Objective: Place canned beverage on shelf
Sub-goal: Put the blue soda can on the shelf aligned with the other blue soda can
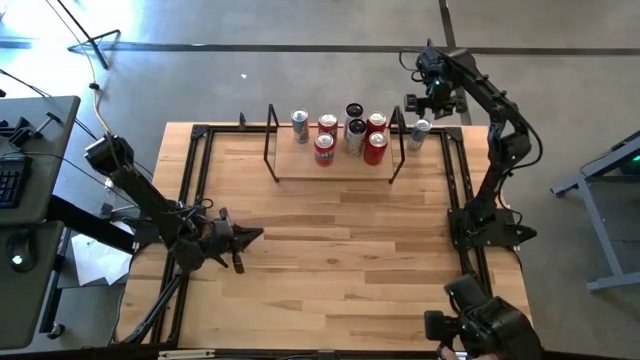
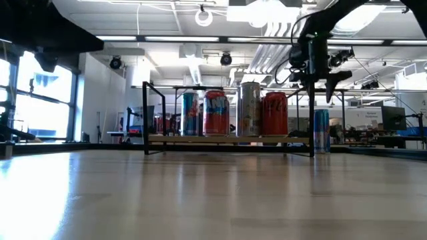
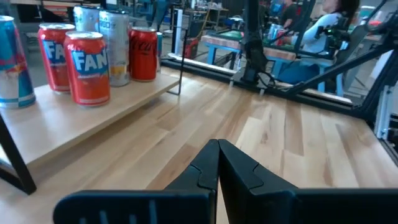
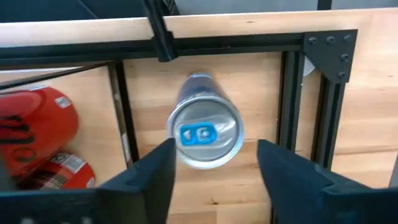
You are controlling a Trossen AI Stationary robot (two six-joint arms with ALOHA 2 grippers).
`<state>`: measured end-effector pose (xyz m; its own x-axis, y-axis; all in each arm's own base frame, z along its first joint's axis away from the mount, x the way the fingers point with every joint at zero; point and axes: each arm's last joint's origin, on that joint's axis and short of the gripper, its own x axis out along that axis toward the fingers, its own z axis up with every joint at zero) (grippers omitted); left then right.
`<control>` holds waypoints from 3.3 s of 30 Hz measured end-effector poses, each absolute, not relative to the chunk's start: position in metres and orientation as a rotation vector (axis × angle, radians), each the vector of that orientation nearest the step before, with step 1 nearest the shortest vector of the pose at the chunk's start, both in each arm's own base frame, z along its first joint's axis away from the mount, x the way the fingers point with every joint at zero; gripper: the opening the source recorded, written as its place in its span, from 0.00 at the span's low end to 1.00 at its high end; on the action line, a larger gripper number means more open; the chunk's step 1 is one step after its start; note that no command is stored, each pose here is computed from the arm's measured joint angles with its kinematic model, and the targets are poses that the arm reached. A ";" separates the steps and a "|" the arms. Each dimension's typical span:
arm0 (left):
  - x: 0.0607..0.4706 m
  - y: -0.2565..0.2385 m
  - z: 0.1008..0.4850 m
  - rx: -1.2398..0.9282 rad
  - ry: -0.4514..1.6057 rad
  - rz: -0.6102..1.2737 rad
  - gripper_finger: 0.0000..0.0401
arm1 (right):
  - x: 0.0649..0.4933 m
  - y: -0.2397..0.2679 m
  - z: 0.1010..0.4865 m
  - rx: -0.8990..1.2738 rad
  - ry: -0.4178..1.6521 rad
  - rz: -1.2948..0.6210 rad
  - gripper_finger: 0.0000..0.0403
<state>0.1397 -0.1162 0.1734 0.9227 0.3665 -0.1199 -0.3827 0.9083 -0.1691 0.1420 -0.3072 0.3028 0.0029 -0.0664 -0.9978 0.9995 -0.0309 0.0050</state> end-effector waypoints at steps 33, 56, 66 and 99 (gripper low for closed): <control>0.138 -0.115 0.178 -0.191 0.081 0.369 0.00 | 0.156 -0.324 0.264 1.081 1.289 -1.167 0.60; 0.138 -0.115 0.178 -0.189 0.081 0.370 0.00 | 0.154 -0.304 0.271 1.112 1.449 -1.085 0.46; 0.138 -0.115 0.178 -0.191 0.084 0.362 0.00 | 0.155 -0.306 0.277 0.955 1.450 -1.076 0.35; 0.138 -0.116 0.178 -0.195 0.089 0.343 0.00 | 0.124 -0.246 0.292 0.686 1.272 -0.922 0.60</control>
